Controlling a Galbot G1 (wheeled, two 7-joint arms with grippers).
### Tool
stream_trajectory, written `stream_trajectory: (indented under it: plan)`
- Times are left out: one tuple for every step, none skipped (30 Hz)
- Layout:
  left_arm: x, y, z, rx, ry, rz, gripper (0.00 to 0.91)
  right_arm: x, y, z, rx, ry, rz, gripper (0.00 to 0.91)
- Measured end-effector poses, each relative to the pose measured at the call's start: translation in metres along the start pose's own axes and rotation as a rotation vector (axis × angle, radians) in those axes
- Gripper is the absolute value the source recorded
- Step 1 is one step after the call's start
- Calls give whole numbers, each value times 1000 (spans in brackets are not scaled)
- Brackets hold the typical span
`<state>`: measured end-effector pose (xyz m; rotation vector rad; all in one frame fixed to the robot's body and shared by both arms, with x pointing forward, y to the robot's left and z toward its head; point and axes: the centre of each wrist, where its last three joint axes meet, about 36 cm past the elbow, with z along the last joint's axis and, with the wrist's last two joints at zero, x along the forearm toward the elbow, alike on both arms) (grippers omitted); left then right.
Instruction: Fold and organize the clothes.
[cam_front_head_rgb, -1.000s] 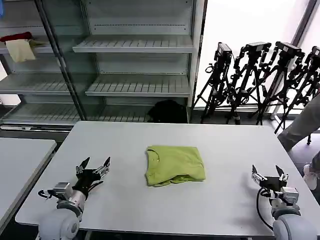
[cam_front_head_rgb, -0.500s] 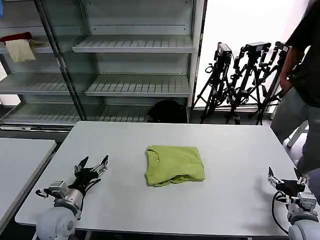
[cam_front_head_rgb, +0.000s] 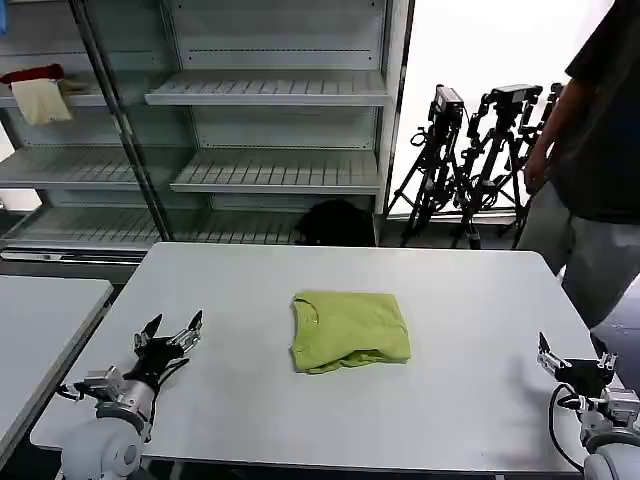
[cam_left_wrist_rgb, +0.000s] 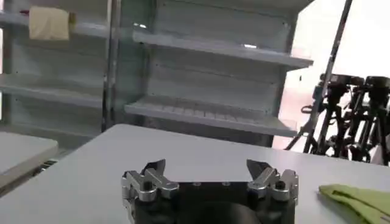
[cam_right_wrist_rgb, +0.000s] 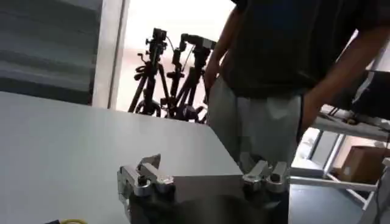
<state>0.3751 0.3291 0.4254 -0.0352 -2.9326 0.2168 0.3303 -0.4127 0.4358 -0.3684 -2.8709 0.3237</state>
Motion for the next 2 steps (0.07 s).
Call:
stream_trajectory:
  plan:
    - [0, 1, 1, 0, -1, -3, 907, 1, 0, 0, -1, 0, -2, 907]
    - [1, 1, 2, 1, -3, -5, 907, 1, 0, 0, -1, 0, -2, 907]
